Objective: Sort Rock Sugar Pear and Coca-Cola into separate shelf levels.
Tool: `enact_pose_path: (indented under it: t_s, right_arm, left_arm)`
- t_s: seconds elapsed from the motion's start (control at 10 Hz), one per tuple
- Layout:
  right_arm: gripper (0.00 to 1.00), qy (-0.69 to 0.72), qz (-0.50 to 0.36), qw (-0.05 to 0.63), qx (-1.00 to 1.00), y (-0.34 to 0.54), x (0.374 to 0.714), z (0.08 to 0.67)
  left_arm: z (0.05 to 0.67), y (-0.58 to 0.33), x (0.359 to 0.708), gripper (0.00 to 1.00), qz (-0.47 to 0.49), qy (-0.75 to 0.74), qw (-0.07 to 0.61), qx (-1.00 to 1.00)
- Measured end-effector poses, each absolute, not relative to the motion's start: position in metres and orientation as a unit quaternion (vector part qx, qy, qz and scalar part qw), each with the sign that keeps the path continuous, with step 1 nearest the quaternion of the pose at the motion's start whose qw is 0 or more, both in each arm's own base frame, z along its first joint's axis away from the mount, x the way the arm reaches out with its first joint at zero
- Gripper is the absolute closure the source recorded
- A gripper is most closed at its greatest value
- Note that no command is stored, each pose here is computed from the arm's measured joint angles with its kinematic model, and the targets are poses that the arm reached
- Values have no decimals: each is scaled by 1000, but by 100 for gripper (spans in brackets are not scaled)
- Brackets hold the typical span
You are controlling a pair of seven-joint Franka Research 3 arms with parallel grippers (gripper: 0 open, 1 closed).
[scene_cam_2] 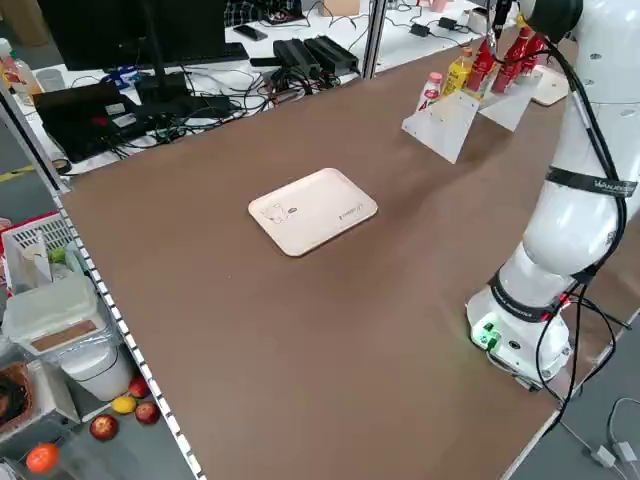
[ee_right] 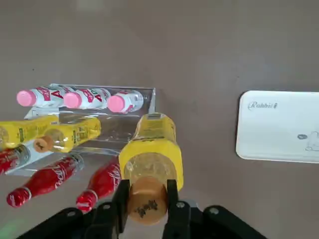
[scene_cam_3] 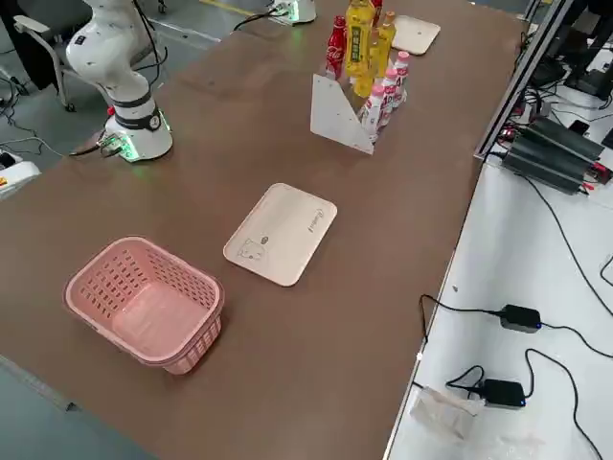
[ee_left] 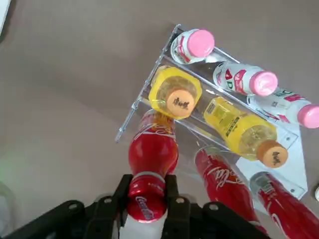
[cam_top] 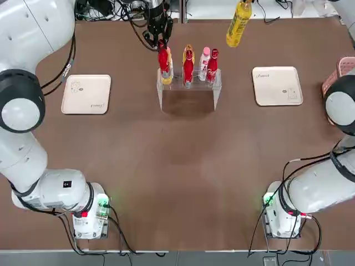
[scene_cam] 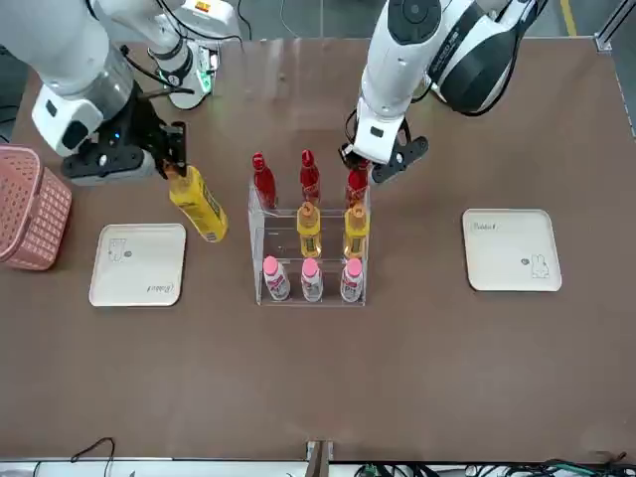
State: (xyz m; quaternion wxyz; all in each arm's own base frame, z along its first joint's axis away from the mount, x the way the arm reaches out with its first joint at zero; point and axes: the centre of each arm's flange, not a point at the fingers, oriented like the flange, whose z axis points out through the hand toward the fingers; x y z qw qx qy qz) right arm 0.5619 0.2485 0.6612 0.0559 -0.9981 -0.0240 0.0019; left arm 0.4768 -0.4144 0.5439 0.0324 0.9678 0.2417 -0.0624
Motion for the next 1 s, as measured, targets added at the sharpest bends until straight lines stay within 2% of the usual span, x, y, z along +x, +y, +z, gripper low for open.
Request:
enact_pose_path:
  t_s: [0.5, 1.0]
  right_arm:
    - [66, -39, 37, 51, -997, 286, 588, 592]
    - [66, -23, 36, 75, -996, 300, 588, 591]
  left_arm:
    - [544, -418, 459, 68, -82, 229, -3, 970]
    - [542, -423, 467, 68, -74, 239, 23, 968]
